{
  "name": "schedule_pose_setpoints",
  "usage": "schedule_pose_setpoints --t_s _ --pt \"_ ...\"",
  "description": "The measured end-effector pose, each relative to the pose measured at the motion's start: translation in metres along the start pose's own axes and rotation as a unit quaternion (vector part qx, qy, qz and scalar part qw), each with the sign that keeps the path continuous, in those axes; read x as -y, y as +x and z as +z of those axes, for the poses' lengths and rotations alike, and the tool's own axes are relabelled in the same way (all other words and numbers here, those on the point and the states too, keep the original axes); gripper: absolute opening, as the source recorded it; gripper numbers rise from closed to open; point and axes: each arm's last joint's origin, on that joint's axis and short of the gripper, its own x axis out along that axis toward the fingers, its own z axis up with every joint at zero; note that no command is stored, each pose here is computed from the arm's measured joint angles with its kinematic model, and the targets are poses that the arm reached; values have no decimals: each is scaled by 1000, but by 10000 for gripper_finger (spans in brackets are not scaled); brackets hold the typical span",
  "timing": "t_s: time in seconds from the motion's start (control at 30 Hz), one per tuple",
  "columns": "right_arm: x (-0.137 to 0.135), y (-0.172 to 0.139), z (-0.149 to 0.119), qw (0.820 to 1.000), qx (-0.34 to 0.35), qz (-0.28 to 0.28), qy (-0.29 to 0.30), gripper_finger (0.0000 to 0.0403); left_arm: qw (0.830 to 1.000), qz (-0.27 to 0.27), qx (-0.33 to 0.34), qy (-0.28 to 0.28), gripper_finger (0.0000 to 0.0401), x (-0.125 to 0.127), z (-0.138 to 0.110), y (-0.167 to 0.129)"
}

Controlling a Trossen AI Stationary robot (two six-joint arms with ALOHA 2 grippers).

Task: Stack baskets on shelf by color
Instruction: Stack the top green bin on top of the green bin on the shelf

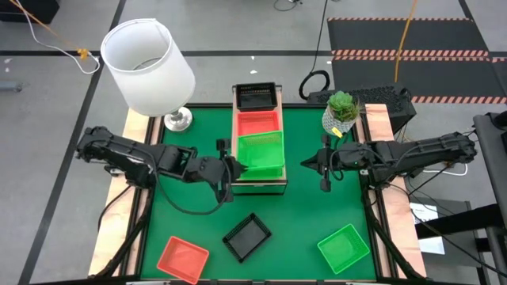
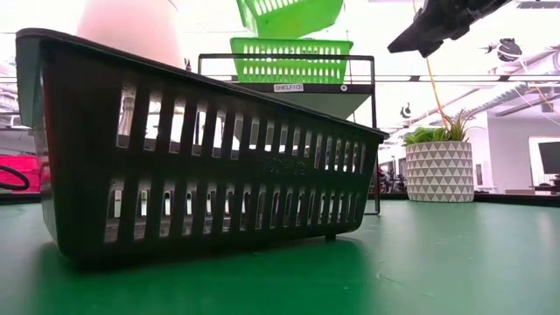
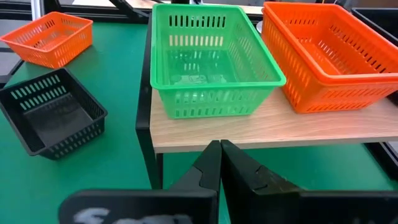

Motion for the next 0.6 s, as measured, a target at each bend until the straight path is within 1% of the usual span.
schedule_pose_setpoints --t_s 0.07,0.17,0.23,0.37,0.47,0.53,0.6 --pt "0 0 0 1000 1 0 0 4 1000 0 3 -4 21 -7 8 -7" --pt "0 0 0 1000 0 0 0 4 1000 5 16 -15 9 -19 21 -21" --pt "0 0 0 1000 0 0 0 4 1000 -1 18 -14 8 -20 23 -24" --pt "0 0 -1 1000 -4 0 -1 4 1000 -10 1 -10 20 -18 20 -21" --pt "0 0 -1 1000 -7 0 -3 4 1000 -7 -19 -9 12 -14 18 -10" --pt "0 0 -1 1000 -6 0 -3 4 999 -20 -44 -2 7 -8 13 2" --pt "0 0 -1 1000 -7 0 -3 4 999 -25 -48 0 10 -4 13 11"
